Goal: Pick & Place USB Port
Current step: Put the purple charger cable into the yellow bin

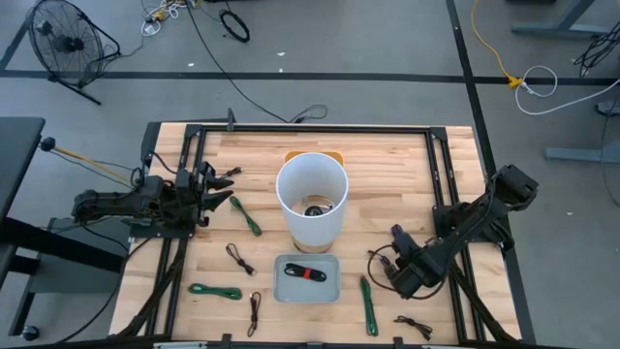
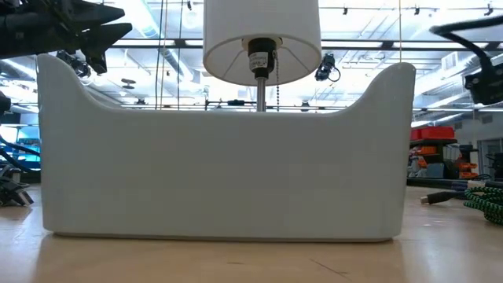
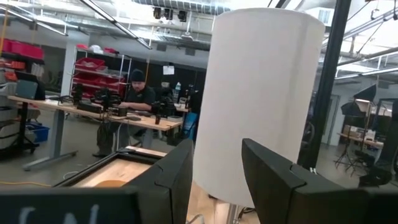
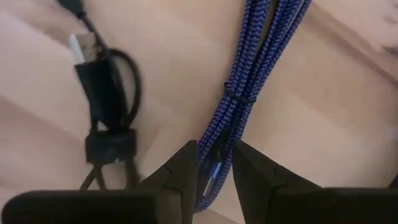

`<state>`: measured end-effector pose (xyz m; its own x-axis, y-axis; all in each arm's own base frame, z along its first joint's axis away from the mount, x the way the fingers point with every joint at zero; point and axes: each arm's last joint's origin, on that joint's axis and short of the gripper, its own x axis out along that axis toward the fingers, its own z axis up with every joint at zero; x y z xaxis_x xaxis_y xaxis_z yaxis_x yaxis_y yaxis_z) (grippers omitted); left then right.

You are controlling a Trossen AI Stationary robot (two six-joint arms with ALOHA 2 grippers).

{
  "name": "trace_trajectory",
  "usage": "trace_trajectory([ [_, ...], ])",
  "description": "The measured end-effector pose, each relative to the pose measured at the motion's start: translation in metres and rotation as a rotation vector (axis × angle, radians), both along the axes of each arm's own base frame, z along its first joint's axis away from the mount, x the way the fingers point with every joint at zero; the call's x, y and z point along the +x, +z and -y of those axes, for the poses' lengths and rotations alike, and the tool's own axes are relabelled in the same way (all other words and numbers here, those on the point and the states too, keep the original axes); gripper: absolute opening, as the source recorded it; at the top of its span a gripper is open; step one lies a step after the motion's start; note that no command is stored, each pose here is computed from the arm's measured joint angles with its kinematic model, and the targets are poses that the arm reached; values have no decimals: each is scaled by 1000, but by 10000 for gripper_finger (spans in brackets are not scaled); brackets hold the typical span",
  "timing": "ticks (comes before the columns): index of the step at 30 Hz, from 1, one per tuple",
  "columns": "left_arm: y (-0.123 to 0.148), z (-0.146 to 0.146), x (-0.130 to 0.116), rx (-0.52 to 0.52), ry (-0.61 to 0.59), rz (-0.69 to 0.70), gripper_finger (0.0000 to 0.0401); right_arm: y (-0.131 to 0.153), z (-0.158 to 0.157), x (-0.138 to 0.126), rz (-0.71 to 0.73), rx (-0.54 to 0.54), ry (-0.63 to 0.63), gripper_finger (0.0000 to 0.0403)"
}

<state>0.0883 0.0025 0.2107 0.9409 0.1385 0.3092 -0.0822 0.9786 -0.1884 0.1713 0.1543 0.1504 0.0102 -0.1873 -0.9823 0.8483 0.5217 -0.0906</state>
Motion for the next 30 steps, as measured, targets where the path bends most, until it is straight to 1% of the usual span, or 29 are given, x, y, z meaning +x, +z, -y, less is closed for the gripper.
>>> trace_trajectory([
  [3, 0, 0, 0, 0, 0, 0, 144, 1, 0, 0, -3, 1, -10, 100],
  [7, 0, 0, 0, 0, 0, 0, 144, -2, 0, -1, 12, 8, -61, 100],
  [16, 0, 0, 0, 0, 0, 0, 144, -5, 1, -1, 24, 17, -67, 100],
  [21, 0, 0, 0, 0, 0, -1, 144, -20, 6, -7, 50, 45, -79, 100],
  [24, 0, 0, 0, 0, 0, -1, 144, -27, 11, -12, 31, 37, -100, 99],
  [27, 0, 0, 0, 0, 0, -1, 144, -27, 12, -14, 2, 38, -94, 84],
  [30, 0, 0, 0, -1, -1, -2, 144, -26, 12, -13, -4, 31, -5, 41],
])
